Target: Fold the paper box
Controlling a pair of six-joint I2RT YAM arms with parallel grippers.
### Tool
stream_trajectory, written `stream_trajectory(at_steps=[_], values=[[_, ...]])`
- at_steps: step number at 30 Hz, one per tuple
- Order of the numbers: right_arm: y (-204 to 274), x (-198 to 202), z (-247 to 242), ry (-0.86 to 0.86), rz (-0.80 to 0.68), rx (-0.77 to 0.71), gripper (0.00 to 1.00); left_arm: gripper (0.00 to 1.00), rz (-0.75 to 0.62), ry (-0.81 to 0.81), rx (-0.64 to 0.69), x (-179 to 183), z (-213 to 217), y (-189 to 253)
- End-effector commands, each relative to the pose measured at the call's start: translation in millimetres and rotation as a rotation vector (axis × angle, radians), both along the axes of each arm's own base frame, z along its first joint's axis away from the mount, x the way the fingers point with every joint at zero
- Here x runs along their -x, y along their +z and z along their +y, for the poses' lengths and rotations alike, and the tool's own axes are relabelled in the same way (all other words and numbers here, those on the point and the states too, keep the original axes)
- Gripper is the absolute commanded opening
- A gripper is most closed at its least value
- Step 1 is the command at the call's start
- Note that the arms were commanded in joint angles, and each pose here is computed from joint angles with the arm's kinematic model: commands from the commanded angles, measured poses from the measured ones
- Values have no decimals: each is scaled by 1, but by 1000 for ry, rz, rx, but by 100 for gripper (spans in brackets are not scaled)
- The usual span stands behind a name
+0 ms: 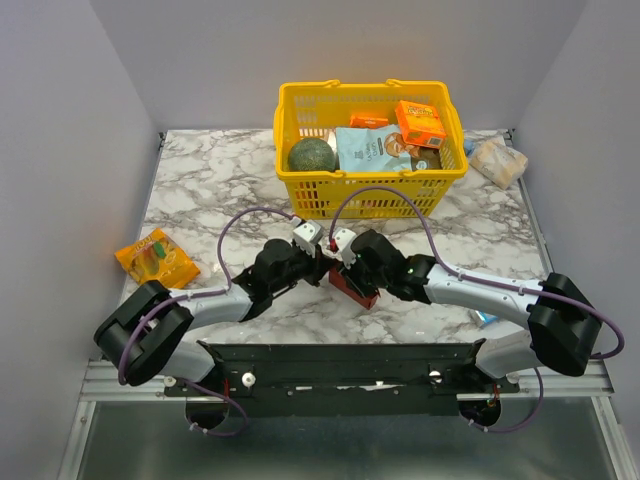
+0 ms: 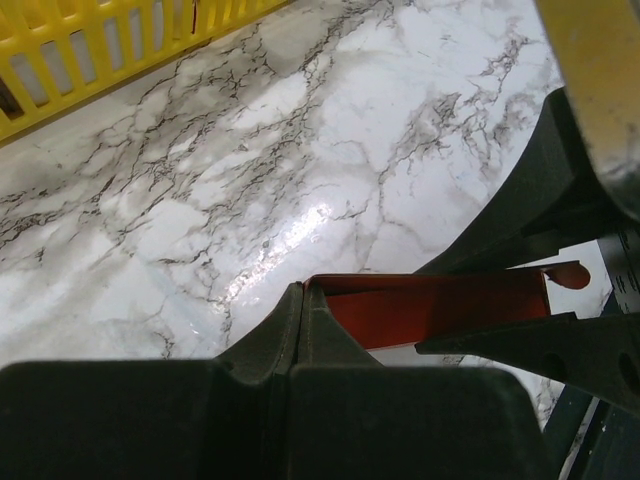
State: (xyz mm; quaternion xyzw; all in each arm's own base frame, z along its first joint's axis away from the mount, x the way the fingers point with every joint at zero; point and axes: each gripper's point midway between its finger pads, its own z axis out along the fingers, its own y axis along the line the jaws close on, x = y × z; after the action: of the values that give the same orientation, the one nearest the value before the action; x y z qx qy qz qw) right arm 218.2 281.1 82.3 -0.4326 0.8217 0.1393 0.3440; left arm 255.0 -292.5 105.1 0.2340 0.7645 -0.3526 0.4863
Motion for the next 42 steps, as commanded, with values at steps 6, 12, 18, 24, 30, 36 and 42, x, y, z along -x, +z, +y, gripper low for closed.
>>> stream_trajectory(at_steps=[6, 12, 18, 24, 30, 36, 42], values=[[-3, 1, 0, 1, 10, 30, 27, 0, 139, 3, -94, 24, 14, -54], [2, -4, -3, -35, -7, 34, 45, 0, 121, -18, -139, 24, 15, -53], [0, -8, -3, -44, -16, 50, 50, 0, 117, -39, -177, 24, 14, -54], [-1, -8, -2, -44, -13, 48, 52, 0, 124, -57, -190, 27, 13, -58], [-5, -9, -5, -56, -11, 63, 31, 0, 146, -65, -190, 33, 13, -64], [-7, -7, -4, -34, -10, 69, 23, 8, 134, -68, -166, 31, 9, -50], [-1, -1, 0, 9, -1, 40, 22, 53, 87, -68, -184, 25, 9, -24]])
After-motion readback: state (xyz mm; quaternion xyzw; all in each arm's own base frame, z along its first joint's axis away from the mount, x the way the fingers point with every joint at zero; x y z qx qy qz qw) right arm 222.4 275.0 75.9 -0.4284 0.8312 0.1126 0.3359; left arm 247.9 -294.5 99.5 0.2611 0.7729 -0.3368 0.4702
